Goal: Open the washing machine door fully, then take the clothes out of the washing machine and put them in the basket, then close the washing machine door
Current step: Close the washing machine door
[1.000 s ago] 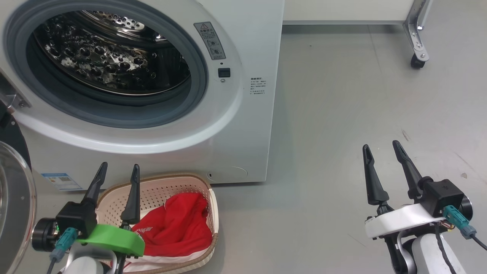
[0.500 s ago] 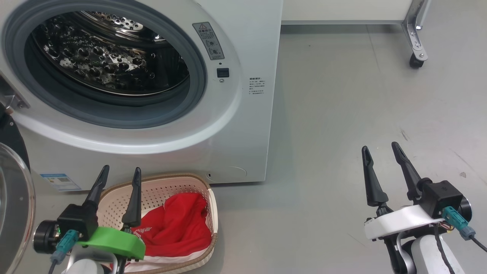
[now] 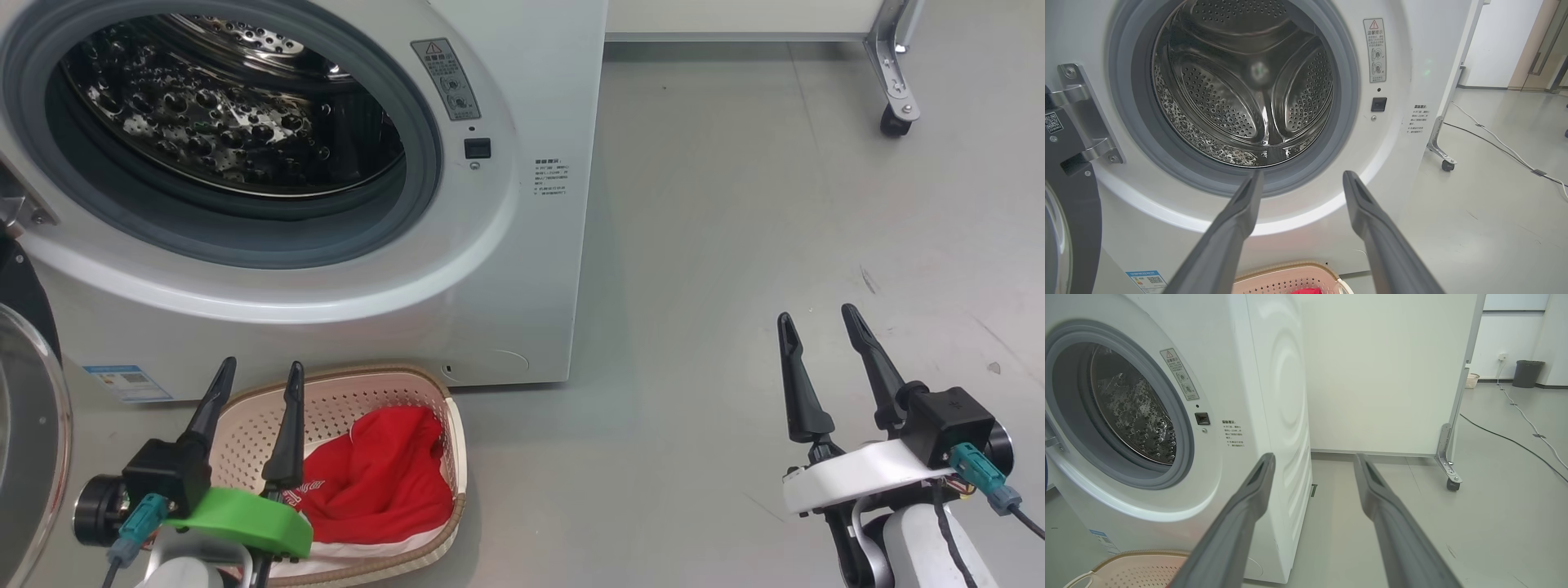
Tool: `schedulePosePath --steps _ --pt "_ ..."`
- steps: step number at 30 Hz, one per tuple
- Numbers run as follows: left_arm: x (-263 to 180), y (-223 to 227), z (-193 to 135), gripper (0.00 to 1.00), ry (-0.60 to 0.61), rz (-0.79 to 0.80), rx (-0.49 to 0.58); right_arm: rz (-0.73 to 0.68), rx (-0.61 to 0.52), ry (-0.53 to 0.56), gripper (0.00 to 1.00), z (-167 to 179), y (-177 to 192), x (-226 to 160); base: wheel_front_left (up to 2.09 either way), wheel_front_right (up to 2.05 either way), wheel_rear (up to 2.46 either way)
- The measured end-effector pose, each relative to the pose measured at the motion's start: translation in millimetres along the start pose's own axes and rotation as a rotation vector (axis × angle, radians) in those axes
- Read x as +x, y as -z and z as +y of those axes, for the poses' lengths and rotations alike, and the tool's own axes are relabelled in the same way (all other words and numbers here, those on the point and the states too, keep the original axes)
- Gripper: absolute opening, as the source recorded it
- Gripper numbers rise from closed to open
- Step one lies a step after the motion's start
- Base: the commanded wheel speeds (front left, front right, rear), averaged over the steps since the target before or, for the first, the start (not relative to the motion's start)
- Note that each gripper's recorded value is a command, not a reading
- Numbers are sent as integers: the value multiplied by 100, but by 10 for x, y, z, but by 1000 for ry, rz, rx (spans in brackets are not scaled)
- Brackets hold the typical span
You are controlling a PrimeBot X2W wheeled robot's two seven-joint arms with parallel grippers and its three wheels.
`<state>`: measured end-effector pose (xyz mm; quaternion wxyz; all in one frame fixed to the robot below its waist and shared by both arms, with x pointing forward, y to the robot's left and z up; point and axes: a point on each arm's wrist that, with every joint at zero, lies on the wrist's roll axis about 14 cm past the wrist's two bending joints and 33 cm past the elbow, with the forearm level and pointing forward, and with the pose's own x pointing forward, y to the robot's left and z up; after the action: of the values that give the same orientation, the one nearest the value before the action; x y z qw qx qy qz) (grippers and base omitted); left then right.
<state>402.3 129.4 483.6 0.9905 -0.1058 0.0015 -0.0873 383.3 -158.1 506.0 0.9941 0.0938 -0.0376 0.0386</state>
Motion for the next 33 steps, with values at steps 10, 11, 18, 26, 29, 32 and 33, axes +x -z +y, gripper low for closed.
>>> schedulePosePath --steps 10,11,18,26,29,32,33 --pt "-8 9 20 100 -8 3 -2 -1 1 1 100 0 -3 3 -65 65 0" --pt "-9 6 19 100 -8 2 -2 -2 1 1 100 -1 -6 2 -87 87 0" --pt "-18 1 29 100 -12 1 -3 -5 1 0 100 4 -15 1 -104 104 0" --pt "-25 -1 45 100 -18 1 3 -1 1 -2 100 9 -4 1 -124 124 0" --pt "-26 -8 57 100 -22 -1 3 -1 2 -2 100 11 -4 1 -107 107 0" --pt "-27 -13 63 100 -25 -3 3 -1 2 -3 100 13 -3 1 -95 95 0" --pt "-27 -14 63 100 -25 -4 2 -1 2 -3 100 13 -3 1 -87 87 0"
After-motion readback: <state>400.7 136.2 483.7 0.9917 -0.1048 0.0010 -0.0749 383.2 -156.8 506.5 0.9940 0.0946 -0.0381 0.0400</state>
